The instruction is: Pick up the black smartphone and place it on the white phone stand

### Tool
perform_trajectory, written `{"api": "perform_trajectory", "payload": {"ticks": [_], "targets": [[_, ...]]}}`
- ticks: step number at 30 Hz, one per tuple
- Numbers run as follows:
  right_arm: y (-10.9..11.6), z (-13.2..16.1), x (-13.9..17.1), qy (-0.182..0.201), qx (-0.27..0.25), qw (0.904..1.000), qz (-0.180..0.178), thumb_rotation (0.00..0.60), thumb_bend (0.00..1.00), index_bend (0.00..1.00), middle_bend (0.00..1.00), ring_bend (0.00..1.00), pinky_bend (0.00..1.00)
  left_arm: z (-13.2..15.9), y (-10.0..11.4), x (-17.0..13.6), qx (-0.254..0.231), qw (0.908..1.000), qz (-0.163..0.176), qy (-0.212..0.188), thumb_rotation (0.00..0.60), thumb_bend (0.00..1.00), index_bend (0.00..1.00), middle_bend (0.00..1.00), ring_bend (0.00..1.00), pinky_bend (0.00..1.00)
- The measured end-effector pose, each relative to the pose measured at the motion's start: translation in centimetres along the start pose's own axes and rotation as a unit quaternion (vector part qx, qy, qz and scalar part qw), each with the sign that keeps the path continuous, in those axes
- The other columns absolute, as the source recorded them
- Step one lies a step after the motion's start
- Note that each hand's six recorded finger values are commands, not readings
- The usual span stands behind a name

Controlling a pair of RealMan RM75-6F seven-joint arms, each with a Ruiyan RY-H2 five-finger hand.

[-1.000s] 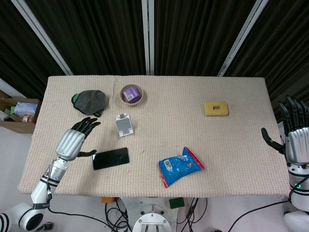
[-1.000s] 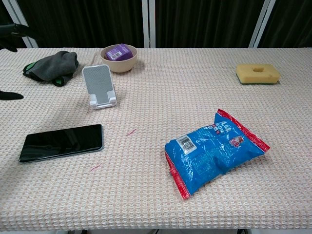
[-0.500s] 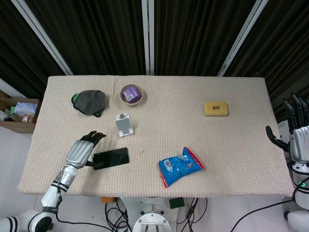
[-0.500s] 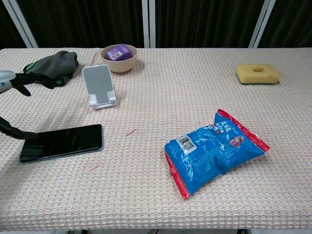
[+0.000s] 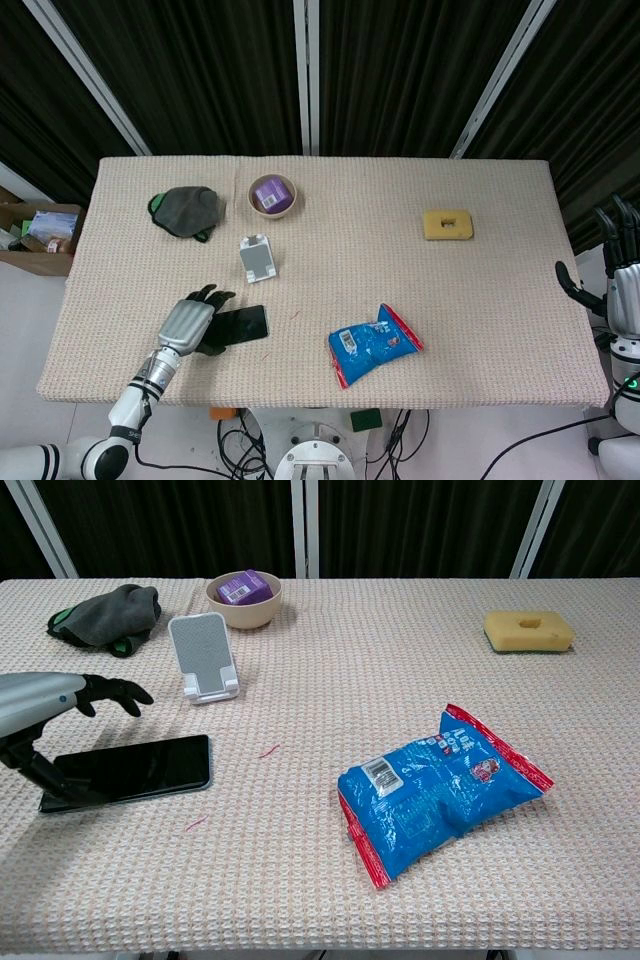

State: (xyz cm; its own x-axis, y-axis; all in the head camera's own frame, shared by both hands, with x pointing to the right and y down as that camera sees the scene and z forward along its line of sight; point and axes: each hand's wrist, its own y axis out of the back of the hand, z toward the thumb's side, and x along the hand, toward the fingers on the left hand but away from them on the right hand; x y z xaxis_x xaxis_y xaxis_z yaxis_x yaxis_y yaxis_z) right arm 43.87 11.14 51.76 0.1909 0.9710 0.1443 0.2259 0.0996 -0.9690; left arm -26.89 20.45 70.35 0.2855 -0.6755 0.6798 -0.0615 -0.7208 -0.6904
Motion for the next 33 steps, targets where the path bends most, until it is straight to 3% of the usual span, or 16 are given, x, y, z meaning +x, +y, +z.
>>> {"api": "perform_trajectory", "payload": {"ticks": [15,21,33], "targets": [[-0.2,0.5,0.2,0.004,0.001,1.0000,0.001,0.600,0.33,0.00,0.00,0.00,0.00,0.3,-0.8,-0.1,-0.011,0.9999,-0.002,0.002,0.581,0.07,0.15,0.23,0.09,0.24],[-0.1,0.5,0.3,0.004,0.002,1.0000,0.000,0.600,0.33,0.00,0.00,0.00,0.00,0.3,-1.0,0.3,0.011,0.9999,-0.002,0.003,0.574,0.09,0.15,0.23,0.09,0.23],[0.1,0.2,0.7,-0.001,0.002,1.0000,0.000,0.600,0.33,0.00,0.00,0.00,0.00,-1.3,0.2,0.6,0.037,0.9986,0.019,0.032,0.600,0.20,0.15,0.25,0.09,0.23]]}}
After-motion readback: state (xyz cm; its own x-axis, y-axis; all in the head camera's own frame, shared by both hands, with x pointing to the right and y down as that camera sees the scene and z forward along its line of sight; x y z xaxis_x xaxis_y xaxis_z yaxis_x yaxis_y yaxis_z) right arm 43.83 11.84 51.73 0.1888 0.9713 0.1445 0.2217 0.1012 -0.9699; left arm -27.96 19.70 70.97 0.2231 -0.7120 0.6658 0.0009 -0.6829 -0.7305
